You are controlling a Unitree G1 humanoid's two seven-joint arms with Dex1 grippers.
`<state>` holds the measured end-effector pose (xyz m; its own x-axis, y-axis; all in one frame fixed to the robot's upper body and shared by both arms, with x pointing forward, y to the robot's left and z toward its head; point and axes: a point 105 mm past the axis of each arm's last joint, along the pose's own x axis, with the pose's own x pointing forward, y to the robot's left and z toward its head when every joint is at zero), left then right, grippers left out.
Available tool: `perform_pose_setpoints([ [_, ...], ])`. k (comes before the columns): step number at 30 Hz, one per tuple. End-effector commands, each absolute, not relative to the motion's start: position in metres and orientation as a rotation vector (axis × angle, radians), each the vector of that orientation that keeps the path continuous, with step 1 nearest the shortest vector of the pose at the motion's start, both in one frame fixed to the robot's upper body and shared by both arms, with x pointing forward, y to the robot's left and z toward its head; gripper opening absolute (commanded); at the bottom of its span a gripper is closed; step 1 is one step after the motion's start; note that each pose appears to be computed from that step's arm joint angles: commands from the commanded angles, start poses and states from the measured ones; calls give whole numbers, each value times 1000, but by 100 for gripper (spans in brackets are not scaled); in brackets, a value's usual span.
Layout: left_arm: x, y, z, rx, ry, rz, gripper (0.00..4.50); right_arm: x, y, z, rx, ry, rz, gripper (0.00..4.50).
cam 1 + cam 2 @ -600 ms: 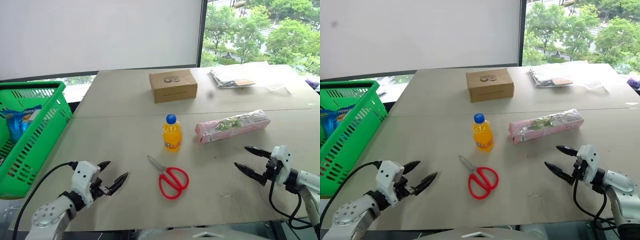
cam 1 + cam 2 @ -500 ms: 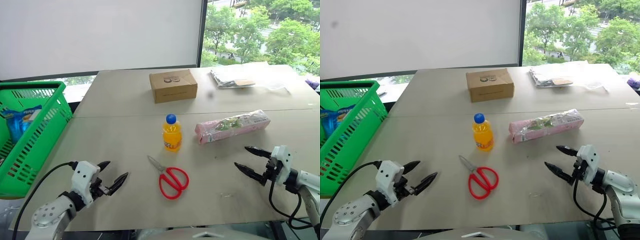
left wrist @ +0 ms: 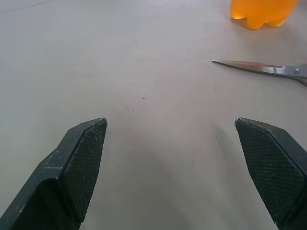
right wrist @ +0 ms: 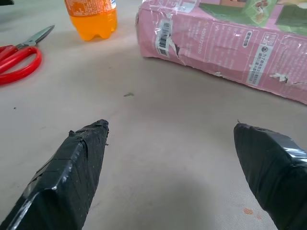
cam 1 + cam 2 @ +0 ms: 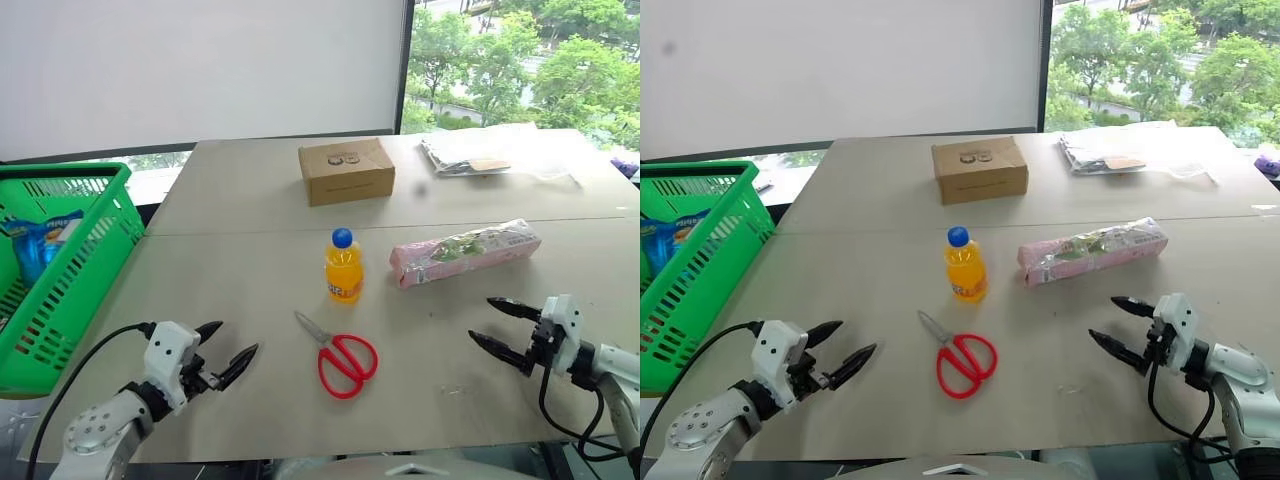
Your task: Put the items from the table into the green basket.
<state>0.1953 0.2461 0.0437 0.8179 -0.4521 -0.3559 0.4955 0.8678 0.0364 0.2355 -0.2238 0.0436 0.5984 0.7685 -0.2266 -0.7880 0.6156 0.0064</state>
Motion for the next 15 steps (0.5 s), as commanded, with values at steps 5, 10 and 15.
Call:
perform_pose_setpoints([
  [5,194,246,54,144,308,-501,445,235,-186,63,-54,149,1006,450],
  [10,191,246,64,165,297,-538,445,239,-134,82,-68,97,1097,450],
  [15,193,265,113,162,247,-634,445,235,-76,94,-117,85,1183,450],
])
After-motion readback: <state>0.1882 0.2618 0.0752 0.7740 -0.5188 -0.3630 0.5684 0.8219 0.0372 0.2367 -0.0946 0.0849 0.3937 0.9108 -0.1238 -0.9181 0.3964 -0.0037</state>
